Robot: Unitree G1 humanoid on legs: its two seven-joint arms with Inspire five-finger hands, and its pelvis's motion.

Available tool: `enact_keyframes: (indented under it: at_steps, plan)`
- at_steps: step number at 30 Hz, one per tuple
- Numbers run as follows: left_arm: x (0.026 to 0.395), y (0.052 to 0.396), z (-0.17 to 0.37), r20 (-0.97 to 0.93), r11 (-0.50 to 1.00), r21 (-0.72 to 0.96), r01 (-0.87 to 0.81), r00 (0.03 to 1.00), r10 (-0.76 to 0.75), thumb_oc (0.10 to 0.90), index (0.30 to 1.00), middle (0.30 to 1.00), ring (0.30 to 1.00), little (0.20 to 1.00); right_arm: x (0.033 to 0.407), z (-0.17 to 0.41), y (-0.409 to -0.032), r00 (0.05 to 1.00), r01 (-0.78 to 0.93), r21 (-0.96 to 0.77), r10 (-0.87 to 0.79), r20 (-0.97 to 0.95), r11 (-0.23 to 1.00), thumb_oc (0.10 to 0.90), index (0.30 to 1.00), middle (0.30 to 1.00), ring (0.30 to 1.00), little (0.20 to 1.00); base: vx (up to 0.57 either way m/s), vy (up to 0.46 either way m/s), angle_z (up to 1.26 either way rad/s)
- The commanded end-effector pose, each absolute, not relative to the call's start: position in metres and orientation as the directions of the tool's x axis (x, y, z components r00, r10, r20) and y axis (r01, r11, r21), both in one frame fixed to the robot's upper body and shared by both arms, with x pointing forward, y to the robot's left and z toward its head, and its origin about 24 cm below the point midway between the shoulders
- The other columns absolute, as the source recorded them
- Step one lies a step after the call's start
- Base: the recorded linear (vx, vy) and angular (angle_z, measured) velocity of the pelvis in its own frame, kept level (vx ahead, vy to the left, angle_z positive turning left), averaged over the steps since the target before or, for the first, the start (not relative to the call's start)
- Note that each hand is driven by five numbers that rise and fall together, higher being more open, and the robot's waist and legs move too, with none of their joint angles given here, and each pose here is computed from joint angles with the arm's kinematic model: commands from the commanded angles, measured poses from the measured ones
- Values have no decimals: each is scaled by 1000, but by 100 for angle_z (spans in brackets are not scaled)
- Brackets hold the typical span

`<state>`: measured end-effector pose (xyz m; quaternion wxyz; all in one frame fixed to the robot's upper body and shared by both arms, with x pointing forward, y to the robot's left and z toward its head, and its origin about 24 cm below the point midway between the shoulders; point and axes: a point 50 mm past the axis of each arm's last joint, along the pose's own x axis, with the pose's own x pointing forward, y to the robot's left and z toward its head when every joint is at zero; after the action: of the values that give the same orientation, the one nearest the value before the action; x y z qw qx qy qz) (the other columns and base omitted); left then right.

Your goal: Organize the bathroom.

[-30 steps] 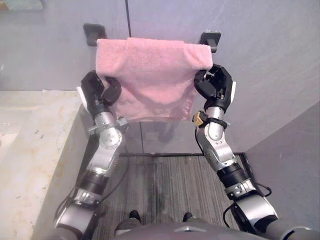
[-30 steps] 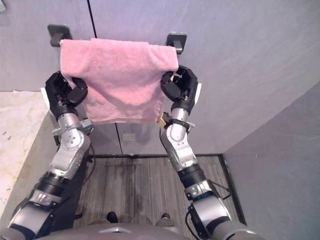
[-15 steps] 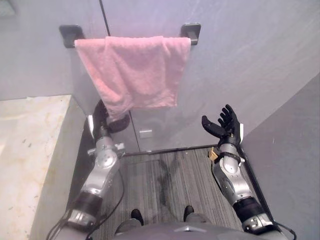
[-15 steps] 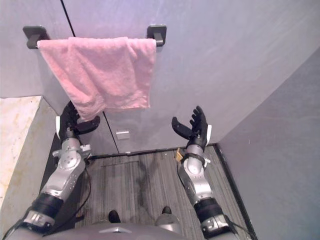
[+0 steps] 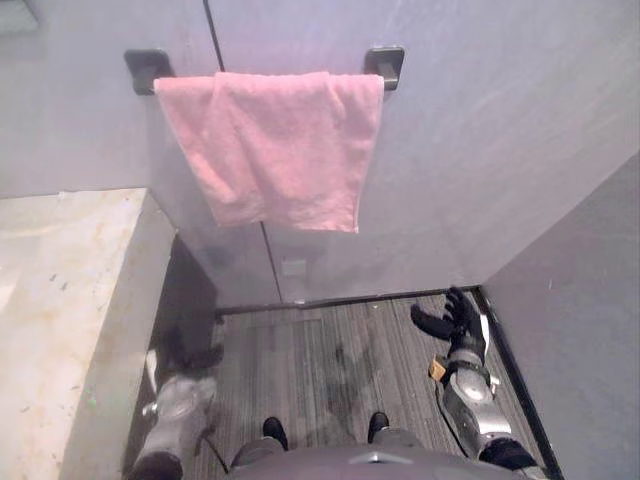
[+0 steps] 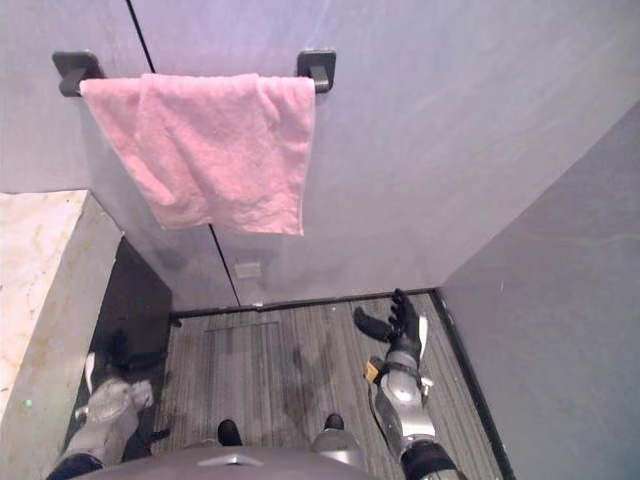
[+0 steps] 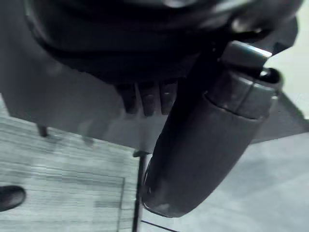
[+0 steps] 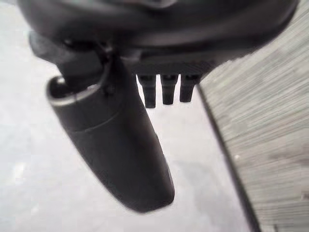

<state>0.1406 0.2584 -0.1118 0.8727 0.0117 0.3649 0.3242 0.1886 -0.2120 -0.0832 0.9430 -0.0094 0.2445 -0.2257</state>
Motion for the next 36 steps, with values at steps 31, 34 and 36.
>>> enact_keyframes:
  at_steps: [31,34,36]
  plan:
    - [94,237,-162,-935,920,218,-326,201,292,800,900,900,900,900,136,-147,-225,534,176,-64,-150,-832,982,800,900,900,900,900,-188,-24,13]
    - [97,236,-161,-931,940,235,-247,222,291,800,900,900,900,900,139,-145,-231,524,157,-84,-155,-837,984,800,900,900,900,900,-255,-107,42]
    - [99,233,-161,-926,949,242,-200,244,287,800,900,900,900,900,134,-148,-233,483,164,-101,-169,-859,981,800,900,900,900,900,-286,-56,116]
